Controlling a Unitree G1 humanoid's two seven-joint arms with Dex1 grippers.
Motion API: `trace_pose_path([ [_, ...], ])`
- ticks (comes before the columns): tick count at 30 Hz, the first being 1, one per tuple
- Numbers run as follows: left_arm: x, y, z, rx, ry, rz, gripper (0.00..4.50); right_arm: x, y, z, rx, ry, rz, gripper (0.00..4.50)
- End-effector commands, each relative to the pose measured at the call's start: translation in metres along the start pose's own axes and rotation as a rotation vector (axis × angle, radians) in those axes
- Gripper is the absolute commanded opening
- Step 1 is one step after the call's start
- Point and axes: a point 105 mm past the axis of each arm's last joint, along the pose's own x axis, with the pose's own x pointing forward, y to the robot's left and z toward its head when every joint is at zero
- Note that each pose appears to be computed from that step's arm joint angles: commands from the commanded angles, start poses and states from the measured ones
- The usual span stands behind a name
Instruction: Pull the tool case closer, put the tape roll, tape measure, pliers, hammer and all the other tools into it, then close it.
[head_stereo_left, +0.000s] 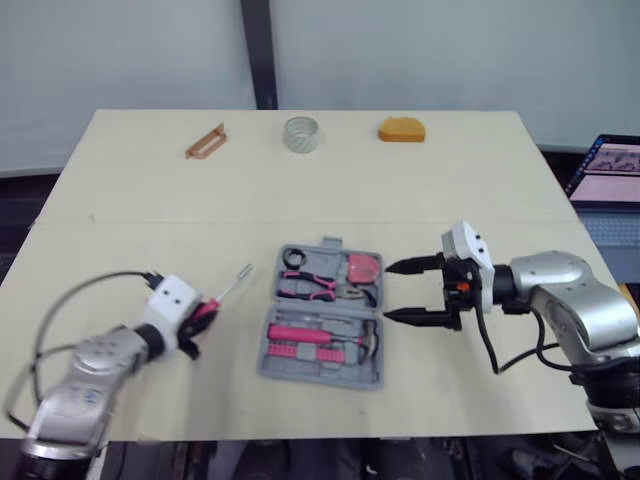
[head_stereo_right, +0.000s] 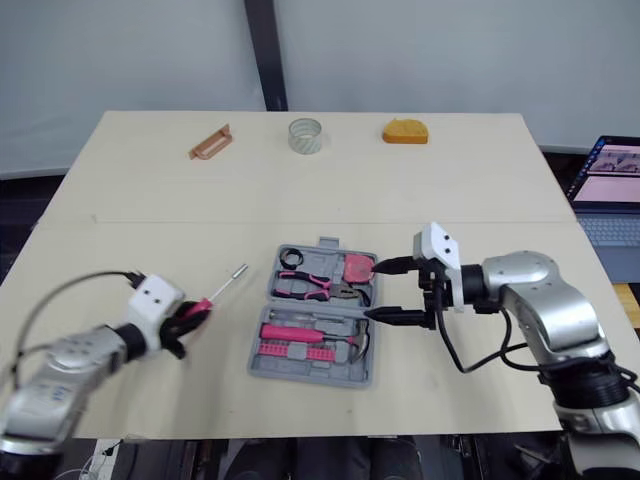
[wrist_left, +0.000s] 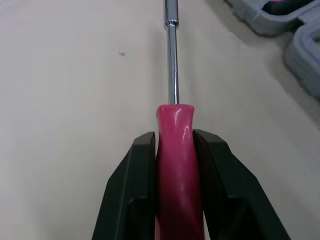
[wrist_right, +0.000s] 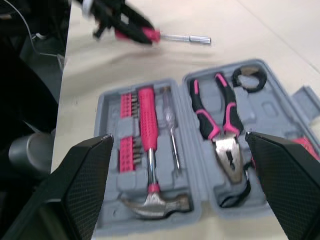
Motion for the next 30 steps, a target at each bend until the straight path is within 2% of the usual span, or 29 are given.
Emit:
trace_pose_path([
  [1, -0.002, -0.006, 0.025, 0.125, -0.062, -0.175, 0.66, -0.008, 0.007, 0.012, -0.071, -0.007, 0.011, 4.5],
  [4, -0.001, -0.008, 0.038, 0.218, -0.046, -0.298, 0.66, -0.013, 0.013, 0.007, -0.075, 0.026, 0.015, 4.5],
  [7, 0.002, -0.023, 0.051, 0.297, -0.04, -0.463, 0.66, -0.019, 0.019, 0.0, -0.06, 0.053, 0.01, 4.5],
  [14, 0.023, -0.068, 0.064, 0.328, -0.024, -0.729, 0.66, -0.018, 0.027, -0.012, -0.034, 0.072, -0.026, 4.5],
  [17, 0.033, -0.086, 0.066, 0.341, 0.0, -0.791, 0.66, -0.019, 0.031, -0.015, -0.019, 0.075, -0.039, 4.5],
  [30, 0.049, -0.13, 0.074, 0.361, 0.058, -0.881, 0.66, -0.019, 0.036, -0.021, 0.011, 0.086, -0.054, 4.5],
])
